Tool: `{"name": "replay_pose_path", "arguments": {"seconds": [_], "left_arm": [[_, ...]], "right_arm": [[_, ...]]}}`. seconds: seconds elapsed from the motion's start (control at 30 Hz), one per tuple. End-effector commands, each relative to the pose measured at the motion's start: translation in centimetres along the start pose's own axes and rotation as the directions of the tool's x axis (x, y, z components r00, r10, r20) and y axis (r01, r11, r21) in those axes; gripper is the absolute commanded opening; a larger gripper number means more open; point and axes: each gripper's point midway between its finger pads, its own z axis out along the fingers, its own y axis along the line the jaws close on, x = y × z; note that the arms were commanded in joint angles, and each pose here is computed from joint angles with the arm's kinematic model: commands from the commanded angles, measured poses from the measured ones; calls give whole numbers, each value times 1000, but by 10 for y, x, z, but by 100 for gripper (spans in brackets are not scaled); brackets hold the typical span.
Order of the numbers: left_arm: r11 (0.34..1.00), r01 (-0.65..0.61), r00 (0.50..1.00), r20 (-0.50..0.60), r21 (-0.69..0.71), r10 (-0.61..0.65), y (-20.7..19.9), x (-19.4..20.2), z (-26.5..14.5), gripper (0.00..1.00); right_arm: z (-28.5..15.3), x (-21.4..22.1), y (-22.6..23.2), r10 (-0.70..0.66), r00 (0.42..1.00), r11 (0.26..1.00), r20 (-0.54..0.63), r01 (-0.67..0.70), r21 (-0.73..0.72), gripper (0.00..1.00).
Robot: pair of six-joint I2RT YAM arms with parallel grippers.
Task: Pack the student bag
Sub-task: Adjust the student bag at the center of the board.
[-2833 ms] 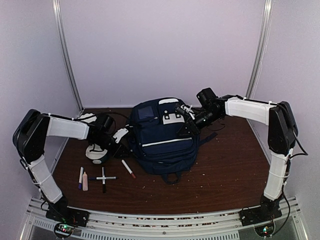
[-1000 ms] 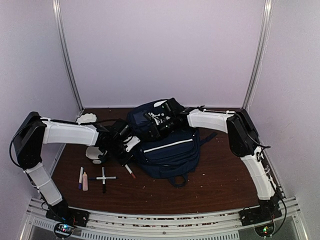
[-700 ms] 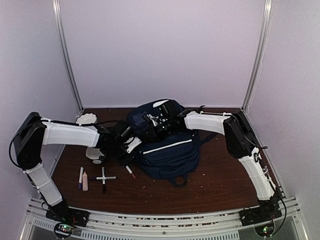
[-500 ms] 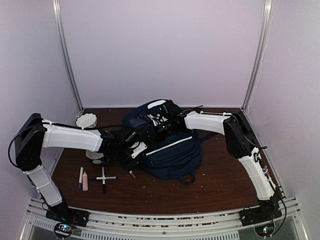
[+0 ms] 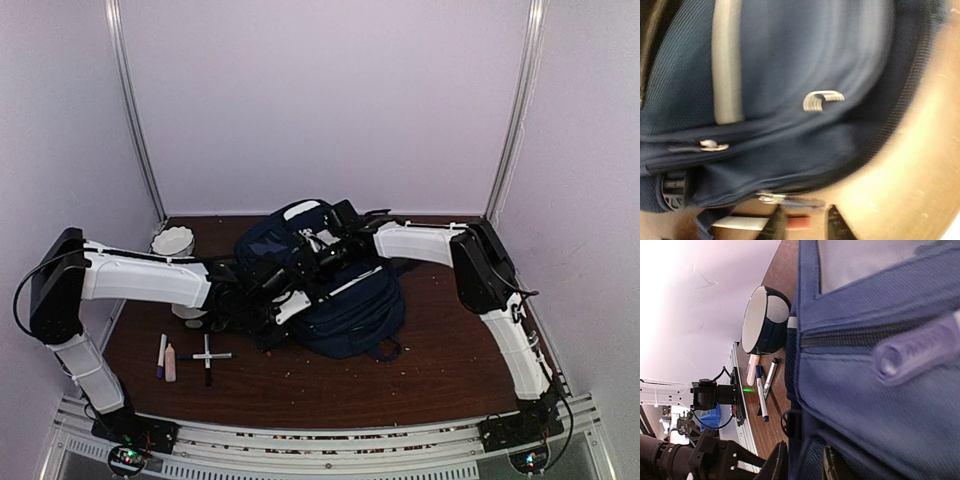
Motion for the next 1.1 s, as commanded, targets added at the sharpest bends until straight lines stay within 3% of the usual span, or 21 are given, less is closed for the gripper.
{"name": "replay_pose_path", "arguments": {"seconds": [0.0, 0.07, 0.13, 0.23, 0.37, 0.47, 0.57, 0.67, 0.97, 1.07], "left_arm": [[997, -54, 991, 126, 49, 47, -21, -20, -31, 40], [999, -30, 989, 149, 35, 25, -14, -17, -38, 54], [999, 18, 982, 185, 26, -23, -2, -20, -46, 61], [994, 98, 958, 268, 43, -106, 18, -27, -64, 63], [959, 284, 898, 344, 25, -274, 70, -24, -84, 66], [907, 417, 833, 379, 49, -403, 103, -18, -88, 66], [870, 491, 802, 367, 45, -471, 125, -16, -79, 65], [849, 526, 796, 330, 35, -507, 136, -20, -65, 64], [865, 498, 805, 339, 59, -486, 139, -33, -53, 64], [870, 490, 813, 333, 50, -477, 139, -30, -49, 63]], "right_arm": [[-66, -30, 13, -128, 983, 990, 129, 119, 79, 27], [-89, -28, 24, -171, 975, 983, 143, 158, 98, 28], [-109, -21, 35, -237, 961, 968, 140, 221, 122, 29], [-127, 3, 44, -350, 933, 923, 79, 329, 199, 29], [-131, 51, 45, -496, 864, 822, -91, 501, 271, 31], [-123, 89, 44, -576, 786, 740, -225, 618, 266, 40], [-109, 122, 41, -614, 698, 656, -368, 711, 253, 48], [-93, 141, 37, -629, 623, 585, -465, 773, 244, 50], [-77, 165, 15, -597, 530, 529, -602, 824, 201, 51], [-77, 169, 5, -576, 517, 522, -633, 829, 203, 45]]}}
